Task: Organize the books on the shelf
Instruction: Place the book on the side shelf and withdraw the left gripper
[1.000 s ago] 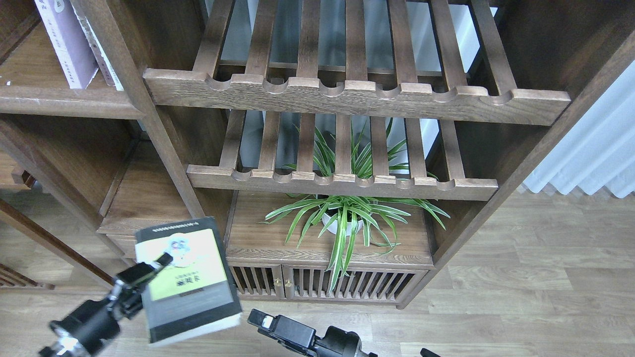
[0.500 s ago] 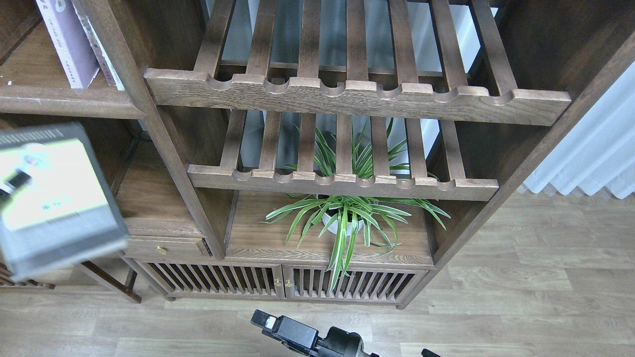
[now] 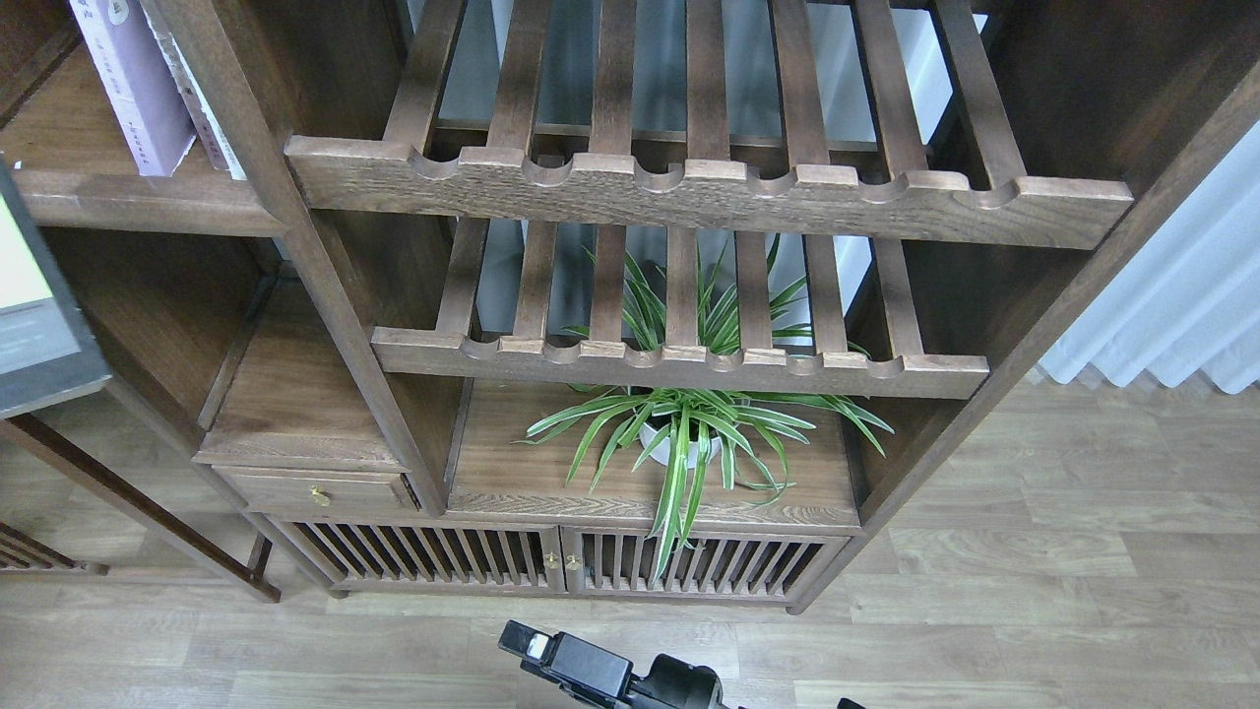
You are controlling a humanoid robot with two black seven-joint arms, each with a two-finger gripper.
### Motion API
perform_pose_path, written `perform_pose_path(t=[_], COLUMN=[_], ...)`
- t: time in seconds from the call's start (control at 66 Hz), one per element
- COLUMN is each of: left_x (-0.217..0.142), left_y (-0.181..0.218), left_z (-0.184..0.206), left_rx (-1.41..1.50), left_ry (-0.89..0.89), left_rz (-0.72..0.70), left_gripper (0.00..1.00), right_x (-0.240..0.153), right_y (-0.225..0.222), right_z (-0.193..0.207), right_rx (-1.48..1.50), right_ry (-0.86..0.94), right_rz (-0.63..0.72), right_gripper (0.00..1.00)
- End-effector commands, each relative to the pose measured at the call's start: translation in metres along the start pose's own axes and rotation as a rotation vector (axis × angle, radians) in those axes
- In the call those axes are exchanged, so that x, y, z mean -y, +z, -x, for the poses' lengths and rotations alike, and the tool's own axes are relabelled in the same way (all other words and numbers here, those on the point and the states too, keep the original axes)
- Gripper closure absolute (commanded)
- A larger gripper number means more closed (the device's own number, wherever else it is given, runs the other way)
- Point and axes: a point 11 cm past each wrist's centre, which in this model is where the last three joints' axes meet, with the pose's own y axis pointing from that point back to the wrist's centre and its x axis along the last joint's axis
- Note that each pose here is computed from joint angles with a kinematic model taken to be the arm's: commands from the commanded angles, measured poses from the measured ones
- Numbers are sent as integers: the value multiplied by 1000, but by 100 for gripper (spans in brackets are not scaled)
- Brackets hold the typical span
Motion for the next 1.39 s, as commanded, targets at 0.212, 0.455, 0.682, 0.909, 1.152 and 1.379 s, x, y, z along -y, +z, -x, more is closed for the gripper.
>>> perform_pose_path(t=[0.212, 0.455, 0.682, 0.909, 1.152, 1.379], left_x=[34, 73, 110, 148, 187, 199], left_y=[47, 80, 101, 110, 117, 111], left_z=[23, 46, 60, 75, 104, 116], left_rx=[242, 415, 488, 514, 548, 557], left_ry=[-38, -55, -56, -69, -105, -132], left_rz=[79, 120, 129, 93, 50, 33], left_gripper=[91, 90, 90, 90, 89, 89], right_x=[-3, -4, -4, -4, -5, -5], right_y=[6, 10, 11, 11, 10, 10], right_z=[-3, -3, -3, -4, -4, -4], right_rx=[6, 6, 5, 6, 9, 9], right_ry=[9, 11, 12, 12, 13, 13], right_rz=[5, 8, 9, 9, 5, 5], right_gripper=[0, 0, 0, 0, 0, 0])
